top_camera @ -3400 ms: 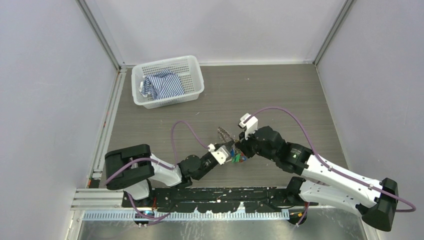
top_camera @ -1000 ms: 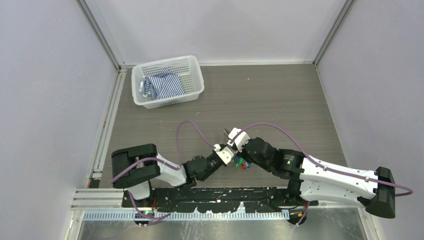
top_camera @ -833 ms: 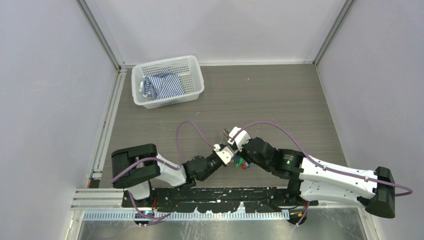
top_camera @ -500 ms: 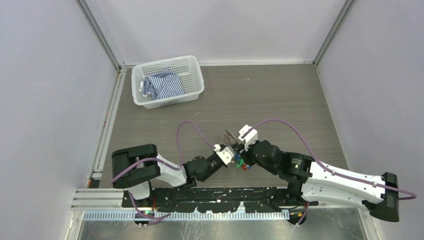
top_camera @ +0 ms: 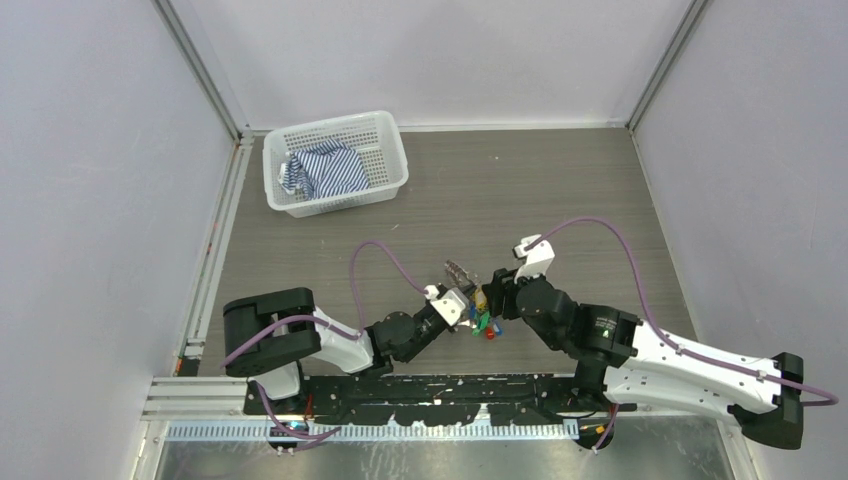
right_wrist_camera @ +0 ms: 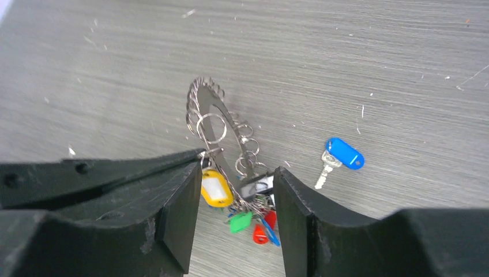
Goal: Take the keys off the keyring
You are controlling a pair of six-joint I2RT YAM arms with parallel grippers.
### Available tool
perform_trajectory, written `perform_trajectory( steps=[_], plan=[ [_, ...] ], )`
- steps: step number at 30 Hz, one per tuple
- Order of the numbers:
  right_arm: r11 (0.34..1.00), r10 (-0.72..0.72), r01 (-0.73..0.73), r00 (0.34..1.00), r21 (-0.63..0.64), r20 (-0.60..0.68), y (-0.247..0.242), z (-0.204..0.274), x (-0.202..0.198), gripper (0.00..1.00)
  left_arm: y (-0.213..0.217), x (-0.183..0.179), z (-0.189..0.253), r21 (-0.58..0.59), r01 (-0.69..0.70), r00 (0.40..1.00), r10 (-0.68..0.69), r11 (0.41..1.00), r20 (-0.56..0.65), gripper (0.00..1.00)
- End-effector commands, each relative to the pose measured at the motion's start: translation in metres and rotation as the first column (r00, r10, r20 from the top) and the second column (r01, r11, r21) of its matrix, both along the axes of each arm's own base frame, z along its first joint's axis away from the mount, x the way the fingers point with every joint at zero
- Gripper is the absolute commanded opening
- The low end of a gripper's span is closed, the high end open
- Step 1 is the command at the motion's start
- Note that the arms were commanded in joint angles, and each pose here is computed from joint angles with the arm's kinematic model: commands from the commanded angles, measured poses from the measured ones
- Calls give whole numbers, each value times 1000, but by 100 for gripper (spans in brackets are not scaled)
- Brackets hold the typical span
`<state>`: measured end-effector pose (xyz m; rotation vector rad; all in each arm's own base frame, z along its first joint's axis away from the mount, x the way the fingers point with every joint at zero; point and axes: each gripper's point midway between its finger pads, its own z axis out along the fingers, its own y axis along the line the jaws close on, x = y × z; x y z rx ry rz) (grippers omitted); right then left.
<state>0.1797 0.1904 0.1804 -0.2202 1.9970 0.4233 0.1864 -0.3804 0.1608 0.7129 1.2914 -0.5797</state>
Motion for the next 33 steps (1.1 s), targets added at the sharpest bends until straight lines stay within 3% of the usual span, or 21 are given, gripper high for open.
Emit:
perform_trajectory(
  steps=[1,7,14,33],
  plan=[
    [954,-155,152,988,259,-9,-2,43,10,52,-3,4,42,-145,-17,999,22,989,33,0],
    [930,-98,103,995,353,-31,18,52,6,45,-4,3,44,-142,-10,999,17,990,44,0],
    [963,-61,76,996,260,-66,36,38,8,31,-6,2,46,-147,-2,999,8,989,44,0],
    [989,-63,70,996,132,-57,31,21,11,26,-6,2,46,-152,1,999,6,988,42,0]
  ],
)
